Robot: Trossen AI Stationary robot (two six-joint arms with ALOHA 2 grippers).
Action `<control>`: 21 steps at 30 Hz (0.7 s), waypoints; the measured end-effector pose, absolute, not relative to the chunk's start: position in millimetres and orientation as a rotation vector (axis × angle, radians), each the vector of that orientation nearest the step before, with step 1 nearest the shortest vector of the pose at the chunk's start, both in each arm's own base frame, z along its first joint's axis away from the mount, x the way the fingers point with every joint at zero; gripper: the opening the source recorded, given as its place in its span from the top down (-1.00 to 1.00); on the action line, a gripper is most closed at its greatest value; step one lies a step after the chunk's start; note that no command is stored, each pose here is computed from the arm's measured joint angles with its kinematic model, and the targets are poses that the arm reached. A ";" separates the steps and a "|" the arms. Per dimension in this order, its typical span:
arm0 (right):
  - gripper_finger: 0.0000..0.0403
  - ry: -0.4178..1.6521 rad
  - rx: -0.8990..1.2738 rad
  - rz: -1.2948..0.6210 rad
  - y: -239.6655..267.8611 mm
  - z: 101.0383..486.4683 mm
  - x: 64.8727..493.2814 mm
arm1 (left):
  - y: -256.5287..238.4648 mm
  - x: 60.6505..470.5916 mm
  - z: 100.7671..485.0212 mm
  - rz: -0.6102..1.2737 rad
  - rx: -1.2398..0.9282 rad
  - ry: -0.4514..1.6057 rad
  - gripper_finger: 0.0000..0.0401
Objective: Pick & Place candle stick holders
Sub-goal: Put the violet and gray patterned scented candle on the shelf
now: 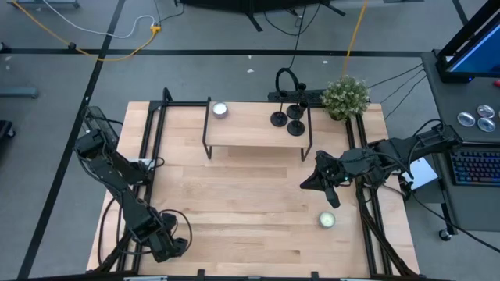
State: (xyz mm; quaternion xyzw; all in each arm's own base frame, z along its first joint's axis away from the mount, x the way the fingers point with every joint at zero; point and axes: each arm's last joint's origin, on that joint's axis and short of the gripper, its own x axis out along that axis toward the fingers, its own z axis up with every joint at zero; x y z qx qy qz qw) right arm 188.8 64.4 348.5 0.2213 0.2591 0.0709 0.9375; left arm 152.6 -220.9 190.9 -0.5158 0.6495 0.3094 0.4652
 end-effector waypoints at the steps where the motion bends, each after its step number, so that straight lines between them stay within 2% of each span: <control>1: 1.00 0.529 0.452 0.145 64.4 348.5 188.8 | -220.9 152.6 190.9 0.761 -1.267 1.590 -0.97; 21: 1.00 0.528 0.448 0.143 64.3 348.5 188.8 | -229.7 149.2 177.8 0.810 -1.233 1.617 -0.97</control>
